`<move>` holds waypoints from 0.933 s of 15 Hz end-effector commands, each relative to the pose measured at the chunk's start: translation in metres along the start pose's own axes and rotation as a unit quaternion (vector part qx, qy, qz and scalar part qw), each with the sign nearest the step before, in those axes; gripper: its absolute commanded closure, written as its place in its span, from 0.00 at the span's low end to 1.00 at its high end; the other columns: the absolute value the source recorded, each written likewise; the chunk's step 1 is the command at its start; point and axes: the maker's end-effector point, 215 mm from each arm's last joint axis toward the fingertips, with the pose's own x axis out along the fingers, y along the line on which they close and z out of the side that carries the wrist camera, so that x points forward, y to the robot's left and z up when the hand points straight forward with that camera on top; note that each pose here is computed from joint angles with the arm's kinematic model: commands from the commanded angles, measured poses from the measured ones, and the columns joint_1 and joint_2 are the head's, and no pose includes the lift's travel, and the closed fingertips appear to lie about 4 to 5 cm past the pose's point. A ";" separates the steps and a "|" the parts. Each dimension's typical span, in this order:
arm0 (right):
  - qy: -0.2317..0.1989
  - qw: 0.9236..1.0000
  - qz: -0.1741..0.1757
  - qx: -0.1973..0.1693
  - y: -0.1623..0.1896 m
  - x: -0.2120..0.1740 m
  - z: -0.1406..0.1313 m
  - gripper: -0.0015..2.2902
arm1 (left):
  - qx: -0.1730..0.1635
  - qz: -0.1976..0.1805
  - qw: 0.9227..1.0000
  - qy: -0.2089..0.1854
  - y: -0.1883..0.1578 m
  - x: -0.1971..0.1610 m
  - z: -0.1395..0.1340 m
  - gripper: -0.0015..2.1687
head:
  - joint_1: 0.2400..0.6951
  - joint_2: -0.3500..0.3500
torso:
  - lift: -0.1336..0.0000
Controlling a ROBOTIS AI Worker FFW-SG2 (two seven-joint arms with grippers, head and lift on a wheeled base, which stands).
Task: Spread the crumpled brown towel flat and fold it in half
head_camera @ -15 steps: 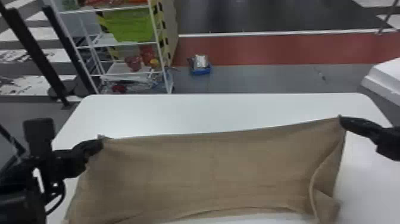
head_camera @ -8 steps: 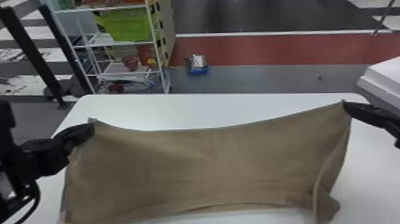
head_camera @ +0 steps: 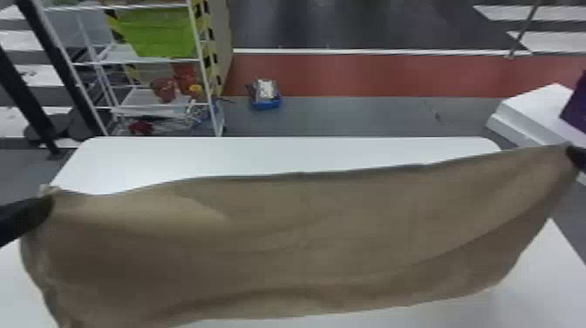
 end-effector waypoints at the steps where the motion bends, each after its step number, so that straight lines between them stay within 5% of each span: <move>1: -0.015 1.000 -0.005 0.009 -0.002 -0.036 0.006 0.85 | -0.011 -0.006 1.000 0.004 -0.002 -0.021 -0.002 0.47 | 1.00 0.49 | 0.07; 9: -0.072 0.997 -0.004 0.036 0.018 -0.132 0.029 0.85 | -0.007 -0.069 0.997 -0.026 -0.034 -0.072 0.018 0.47 | 1.00 0.30 | 0.07; 14: -0.035 0.999 -0.027 0.031 -0.005 -0.101 -0.001 0.85 | -0.005 -0.054 0.998 -0.015 -0.030 -0.050 0.013 0.47 | 1.00 0.26 | 0.07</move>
